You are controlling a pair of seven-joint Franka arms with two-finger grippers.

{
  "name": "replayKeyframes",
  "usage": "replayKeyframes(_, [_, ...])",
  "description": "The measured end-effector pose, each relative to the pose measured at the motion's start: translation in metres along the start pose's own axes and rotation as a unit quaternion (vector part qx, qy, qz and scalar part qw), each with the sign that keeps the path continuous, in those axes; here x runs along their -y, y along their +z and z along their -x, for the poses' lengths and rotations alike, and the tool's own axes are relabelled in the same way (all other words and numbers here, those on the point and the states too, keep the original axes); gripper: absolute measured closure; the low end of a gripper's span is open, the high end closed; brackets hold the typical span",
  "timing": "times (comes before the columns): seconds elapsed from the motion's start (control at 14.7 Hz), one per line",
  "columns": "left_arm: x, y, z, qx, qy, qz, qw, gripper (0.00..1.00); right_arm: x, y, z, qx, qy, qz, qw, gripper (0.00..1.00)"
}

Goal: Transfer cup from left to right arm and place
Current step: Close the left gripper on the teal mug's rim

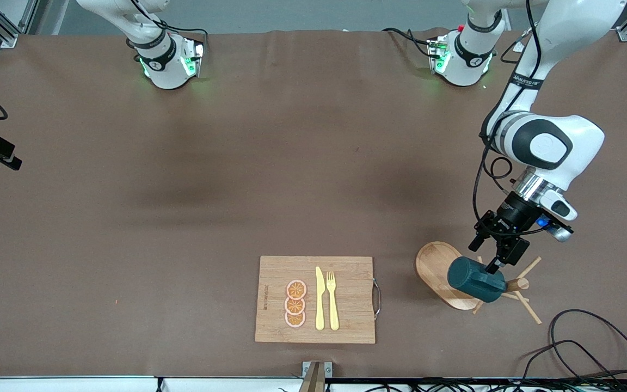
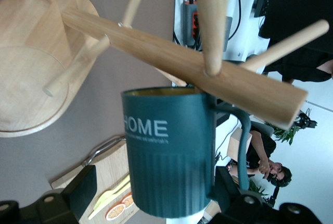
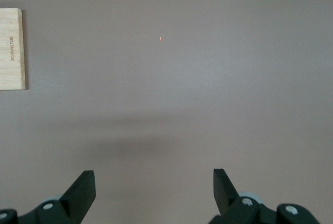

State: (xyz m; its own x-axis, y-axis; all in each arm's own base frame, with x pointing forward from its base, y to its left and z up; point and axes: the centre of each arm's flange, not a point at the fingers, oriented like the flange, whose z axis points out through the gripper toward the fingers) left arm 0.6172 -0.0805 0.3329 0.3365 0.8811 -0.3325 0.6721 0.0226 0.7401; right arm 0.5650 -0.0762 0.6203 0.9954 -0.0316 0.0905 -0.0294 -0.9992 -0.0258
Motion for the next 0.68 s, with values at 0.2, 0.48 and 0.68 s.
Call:
replayKeyframes(0.2, [0.001,0.006,0.001,0.003,0.0,-0.001,1.0,0.0,0.0,0.0,0.0,0.0,0.0,0.0,1.0,0.0])
replayKeyframes(0.48, [0.001,0.016,-0.003,0.004,-0.004,-0.001,1.0,0.0,0.0,0.0,0.0,0.0,0.0,0.0,1.0,0.0])
replayKeyframes(0.68, [-0.002,0.019,-0.004,0.005,-0.007,0.002,1.0,0.0,0.0,0.0,0.0,0.0,0.0,0.0,1.0,0.0])
